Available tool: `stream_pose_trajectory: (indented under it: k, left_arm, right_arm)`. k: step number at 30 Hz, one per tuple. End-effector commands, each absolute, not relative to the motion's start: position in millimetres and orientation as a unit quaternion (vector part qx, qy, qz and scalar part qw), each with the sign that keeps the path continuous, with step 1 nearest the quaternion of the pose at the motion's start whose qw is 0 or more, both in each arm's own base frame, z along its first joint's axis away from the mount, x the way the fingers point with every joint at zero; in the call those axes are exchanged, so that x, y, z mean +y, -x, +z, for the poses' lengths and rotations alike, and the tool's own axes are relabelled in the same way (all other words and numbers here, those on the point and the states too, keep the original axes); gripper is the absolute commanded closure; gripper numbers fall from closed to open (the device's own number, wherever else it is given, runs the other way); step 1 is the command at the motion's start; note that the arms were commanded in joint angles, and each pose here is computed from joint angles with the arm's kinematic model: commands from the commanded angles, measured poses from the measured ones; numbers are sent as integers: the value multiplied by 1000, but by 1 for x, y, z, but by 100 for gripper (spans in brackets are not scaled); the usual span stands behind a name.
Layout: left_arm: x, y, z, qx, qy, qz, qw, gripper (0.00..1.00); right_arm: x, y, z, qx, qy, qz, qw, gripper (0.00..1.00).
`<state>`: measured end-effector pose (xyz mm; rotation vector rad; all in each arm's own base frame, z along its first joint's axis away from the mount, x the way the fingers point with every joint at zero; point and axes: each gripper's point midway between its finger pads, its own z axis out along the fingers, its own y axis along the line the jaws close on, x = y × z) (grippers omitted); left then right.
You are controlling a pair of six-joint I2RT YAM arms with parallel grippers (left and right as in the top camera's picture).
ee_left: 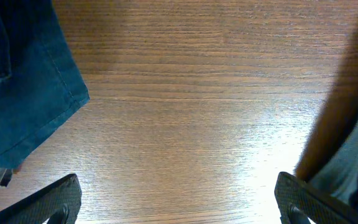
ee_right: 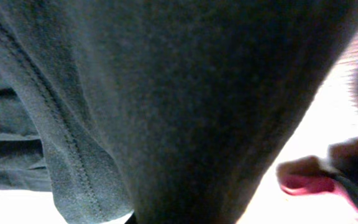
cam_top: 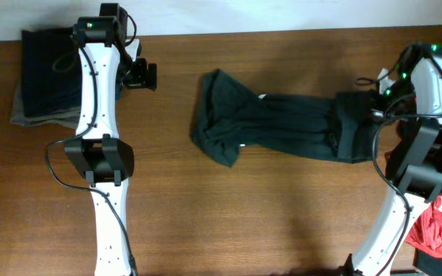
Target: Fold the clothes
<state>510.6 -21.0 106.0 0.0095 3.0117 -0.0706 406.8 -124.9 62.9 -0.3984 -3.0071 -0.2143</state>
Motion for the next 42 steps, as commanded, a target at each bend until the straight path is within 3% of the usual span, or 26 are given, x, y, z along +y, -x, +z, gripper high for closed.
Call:
stream_pose_trajectory:
  k: [1, 12, 17, 26, 28, 30, 32, 42]
  left_arm:
    - [-18, -512, 122, 996, -2, -20, 84, 1]
    - [-18, -512, 122, 996, -2, -20, 84, 1]
    - [-18, -512, 122, 996, -2, -20, 84, 1]
    - [-18, -511, 122, 996, -2, -20, 82, 1]
    - [-18, -511, 122, 996, -2, -20, 82, 1]
    - [-18, -511, 122, 996, -2, -20, 82, 1]
    - [-18, -511, 122, 996, -2, -20, 82, 1]
    - [-18, -511, 122, 996, -2, -20, 82, 1]
  right_arm:
    - [-124, -414, 78, -992, 113, 31, 50, 96]
    - [-49, -431, 82, -990, 56, 120, 40, 95]
    - [-12, -433, 82, -993, 22, 114, 37, 80]
    - [63, -428, 67, -997, -35, 52, 48, 75]
    - [78, -427, 63, -997, -46, 38, 49, 57]
    - [88, -426, 61, -997, -47, 37, 45, 20]
    - [95, -426, 61, -997, -52, 37, 41, 3]
    - [65, -443, 87, -999, 12, 34, 15, 1]
